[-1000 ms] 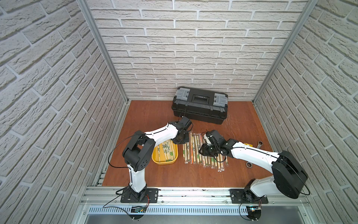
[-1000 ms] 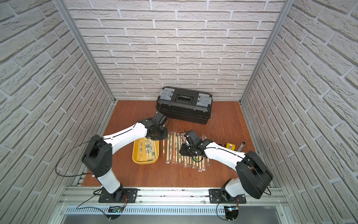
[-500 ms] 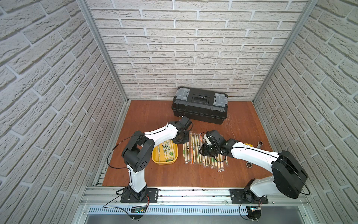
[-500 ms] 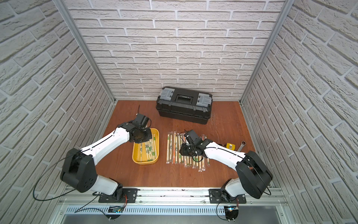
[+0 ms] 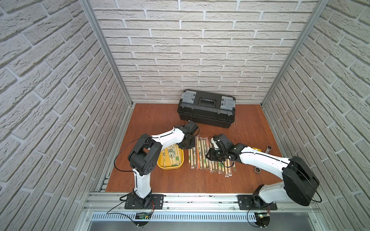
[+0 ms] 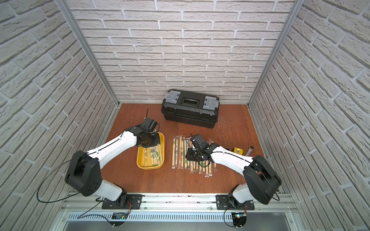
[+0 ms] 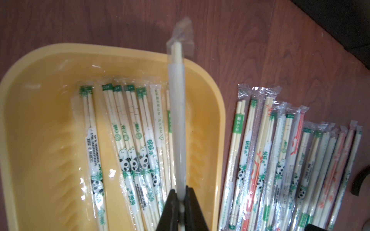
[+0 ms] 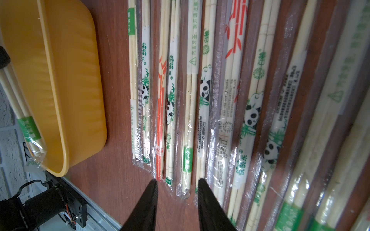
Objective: Take the paired disposable chopsticks out of the storage box
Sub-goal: Place the paired disposable chopsticks at the center of the board.
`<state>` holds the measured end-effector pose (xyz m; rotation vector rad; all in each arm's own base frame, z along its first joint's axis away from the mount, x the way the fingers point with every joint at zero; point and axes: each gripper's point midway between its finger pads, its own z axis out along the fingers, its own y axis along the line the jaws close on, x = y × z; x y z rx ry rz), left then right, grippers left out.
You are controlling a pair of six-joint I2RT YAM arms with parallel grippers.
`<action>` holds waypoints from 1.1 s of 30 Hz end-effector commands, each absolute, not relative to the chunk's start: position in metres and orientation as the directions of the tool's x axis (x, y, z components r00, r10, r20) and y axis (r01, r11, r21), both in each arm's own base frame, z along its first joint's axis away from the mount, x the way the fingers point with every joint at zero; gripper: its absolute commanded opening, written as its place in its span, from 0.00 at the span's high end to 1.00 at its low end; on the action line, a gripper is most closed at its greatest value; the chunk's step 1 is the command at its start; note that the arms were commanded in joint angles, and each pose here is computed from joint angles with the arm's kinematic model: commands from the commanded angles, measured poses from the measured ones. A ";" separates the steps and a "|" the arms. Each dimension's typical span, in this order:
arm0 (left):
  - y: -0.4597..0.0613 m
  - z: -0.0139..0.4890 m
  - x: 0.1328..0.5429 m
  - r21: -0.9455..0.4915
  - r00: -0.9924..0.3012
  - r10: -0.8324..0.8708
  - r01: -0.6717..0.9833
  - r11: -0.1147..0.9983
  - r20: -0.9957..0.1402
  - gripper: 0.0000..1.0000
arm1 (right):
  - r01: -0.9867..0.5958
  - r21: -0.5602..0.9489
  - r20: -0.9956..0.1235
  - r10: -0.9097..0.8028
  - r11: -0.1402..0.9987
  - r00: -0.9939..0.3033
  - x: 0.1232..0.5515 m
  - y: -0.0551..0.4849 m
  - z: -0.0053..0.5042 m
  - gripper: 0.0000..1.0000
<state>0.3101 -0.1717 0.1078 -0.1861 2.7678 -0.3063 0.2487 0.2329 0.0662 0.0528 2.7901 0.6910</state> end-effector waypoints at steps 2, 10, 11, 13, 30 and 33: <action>-0.213 0.121 0.322 -0.278 -0.924 -0.117 -0.012 0.960 -0.364 0.99 | -0.037 0.471 -0.269 0.104 0.881 -0.958 0.253 0.237 0.072 0.65; -0.256 0.083 0.322 -0.228 -0.954 -0.031 0.040 0.973 -0.297 0.96 | -0.045 0.459 -0.281 0.097 0.887 -0.955 0.251 0.233 0.074 0.65; -0.258 0.078 0.322 -0.220 -0.957 -0.026 0.040 0.975 -0.289 0.96 | -0.044 0.460 -0.282 0.099 0.887 -0.954 0.250 0.232 0.074 0.64; -0.258 0.069 0.323 -0.206 -0.962 -0.026 0.032 0.978 -0.273 0.95 | -0.043 0.453 -0.281 0.097 0.890 -0.955 0.249 0.229 0.073 0.65; -0.262 0.059 0.320 -0.213 -0.970 -0.016 0.037 0.976 -0.244 0.60 | -0.053 0.453 -0.288 0.090 0.890 -0.953 0.251 0.231 0.079 0.65; -0.264 0.080 0.322 -0.243 -0.960 -0.019 0.051 0.969 -0.280 0.59 | -0.057 0.460 -0.290 0.089 0.886 -0.953 0.253 0.234 0.082 0.65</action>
